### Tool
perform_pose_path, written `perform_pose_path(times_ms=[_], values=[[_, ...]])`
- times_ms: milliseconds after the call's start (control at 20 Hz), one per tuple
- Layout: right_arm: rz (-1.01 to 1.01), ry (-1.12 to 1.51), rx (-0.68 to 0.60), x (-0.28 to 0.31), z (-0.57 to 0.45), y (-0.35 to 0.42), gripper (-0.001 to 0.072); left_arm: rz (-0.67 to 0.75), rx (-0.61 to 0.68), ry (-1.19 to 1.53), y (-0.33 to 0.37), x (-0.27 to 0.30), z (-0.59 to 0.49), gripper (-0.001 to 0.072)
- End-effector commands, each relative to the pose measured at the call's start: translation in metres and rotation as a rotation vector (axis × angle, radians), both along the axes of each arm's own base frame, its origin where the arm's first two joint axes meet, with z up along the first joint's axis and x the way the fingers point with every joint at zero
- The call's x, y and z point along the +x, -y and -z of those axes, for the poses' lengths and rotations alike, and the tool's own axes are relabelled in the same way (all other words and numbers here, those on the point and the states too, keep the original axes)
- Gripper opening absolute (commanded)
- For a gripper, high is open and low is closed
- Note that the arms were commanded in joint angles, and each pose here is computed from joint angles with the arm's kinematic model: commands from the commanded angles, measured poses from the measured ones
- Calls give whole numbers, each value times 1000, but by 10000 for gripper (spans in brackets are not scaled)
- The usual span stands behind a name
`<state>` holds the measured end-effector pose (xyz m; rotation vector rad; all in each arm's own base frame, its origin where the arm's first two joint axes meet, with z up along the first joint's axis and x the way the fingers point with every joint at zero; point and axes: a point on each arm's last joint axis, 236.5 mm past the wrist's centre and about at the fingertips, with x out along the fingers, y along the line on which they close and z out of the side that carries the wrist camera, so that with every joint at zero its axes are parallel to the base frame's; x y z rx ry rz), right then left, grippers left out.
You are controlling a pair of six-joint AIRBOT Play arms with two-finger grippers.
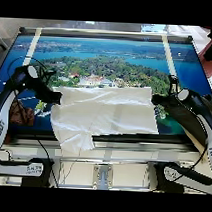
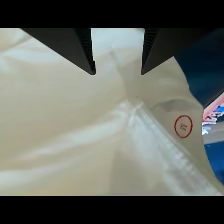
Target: Fold the shirts.
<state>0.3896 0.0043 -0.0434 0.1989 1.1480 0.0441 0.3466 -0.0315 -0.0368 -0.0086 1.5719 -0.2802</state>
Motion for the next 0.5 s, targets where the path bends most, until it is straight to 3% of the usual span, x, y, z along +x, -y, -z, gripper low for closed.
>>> perform_pose_path(times_ms=[0, 100, 250, 450], values=[[45, 85, -216, -7, -53, 48, 399, -5, 9, 110, -4, -19, -43, 346], [161, 180, -284, -13, -93, 81, 468, -124, 7, 150, -15, -49, -43, 345], [291, 264, -193, -19, -120, 101, 489, -290, -6, 26, -16, -131, -2, 344], [257, 295, -79, -13, -124, 86, 488, -405, -257, -137, 49, -184, 15, 343]])
